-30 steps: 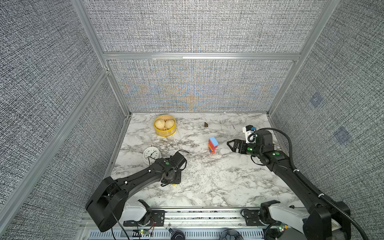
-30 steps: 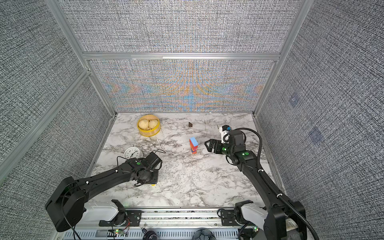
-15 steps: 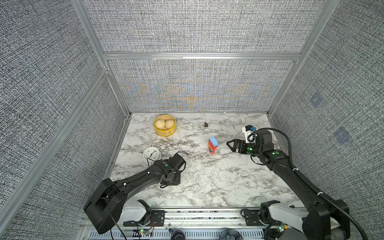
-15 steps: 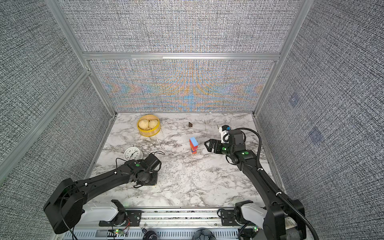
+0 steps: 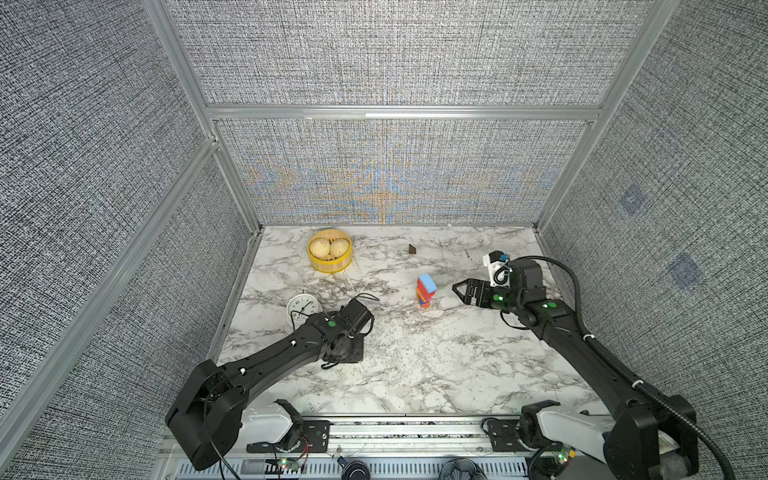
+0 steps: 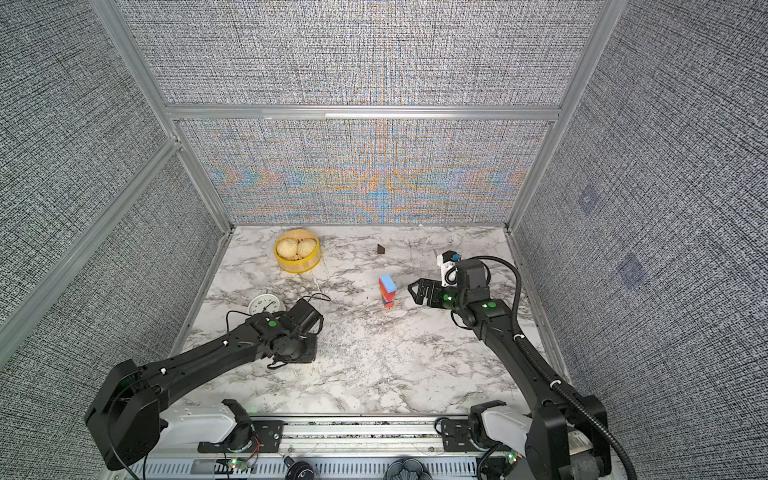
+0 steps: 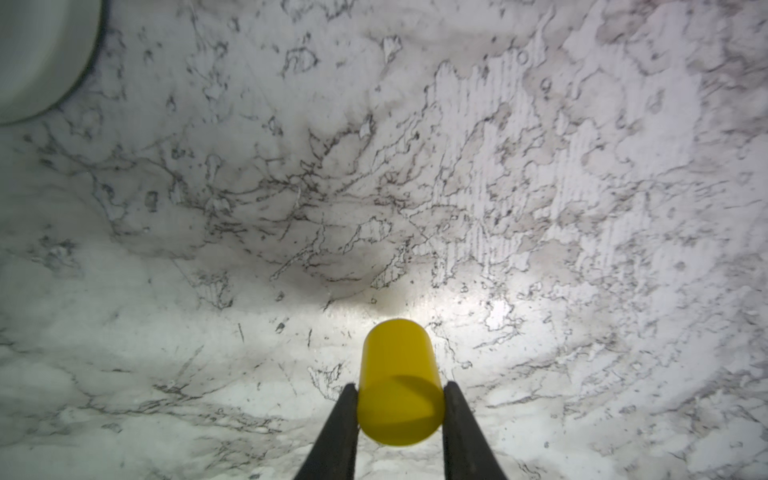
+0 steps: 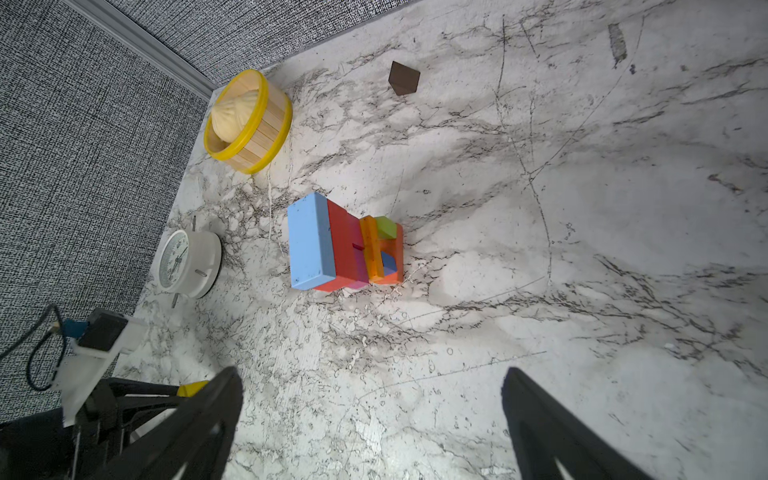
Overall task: Build the wood block tower
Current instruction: 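Lift the yellow cylinder and carry it toward the tower with the left gripper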
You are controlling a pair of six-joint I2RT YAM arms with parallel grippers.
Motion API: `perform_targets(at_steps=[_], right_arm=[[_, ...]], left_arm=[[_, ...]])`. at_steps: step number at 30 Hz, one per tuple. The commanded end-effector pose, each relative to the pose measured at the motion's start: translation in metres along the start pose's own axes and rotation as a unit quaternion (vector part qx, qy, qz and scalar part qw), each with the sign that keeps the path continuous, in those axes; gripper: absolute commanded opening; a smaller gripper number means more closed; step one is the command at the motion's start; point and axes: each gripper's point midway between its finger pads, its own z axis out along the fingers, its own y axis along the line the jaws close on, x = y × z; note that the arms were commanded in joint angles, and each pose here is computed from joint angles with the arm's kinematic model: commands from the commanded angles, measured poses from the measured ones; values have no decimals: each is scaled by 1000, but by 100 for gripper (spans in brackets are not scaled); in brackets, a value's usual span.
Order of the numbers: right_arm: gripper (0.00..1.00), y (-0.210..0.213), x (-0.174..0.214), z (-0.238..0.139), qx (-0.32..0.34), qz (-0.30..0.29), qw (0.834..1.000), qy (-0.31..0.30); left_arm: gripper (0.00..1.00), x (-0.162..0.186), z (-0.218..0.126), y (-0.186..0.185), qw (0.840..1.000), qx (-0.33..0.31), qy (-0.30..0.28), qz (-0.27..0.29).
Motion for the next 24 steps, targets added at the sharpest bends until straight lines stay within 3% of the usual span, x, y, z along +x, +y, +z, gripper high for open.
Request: perform_targets(at_steps=[1, 17, 24], right_arm=[[99, 3, -1, 0, -6, -3, 1000, 0], [99, -5, 1, 4, -2, 11, 1000, 1], [99, -28, -3, 6, 18, 56, 998, -19]], left_arm=[[30, -2, -10, 0, 1000, -6, 5, 26], [30, -79, -71, -41, 989, -34, -21, 141], [30, -113, -78, -74, 983, -20, -25, 179]])
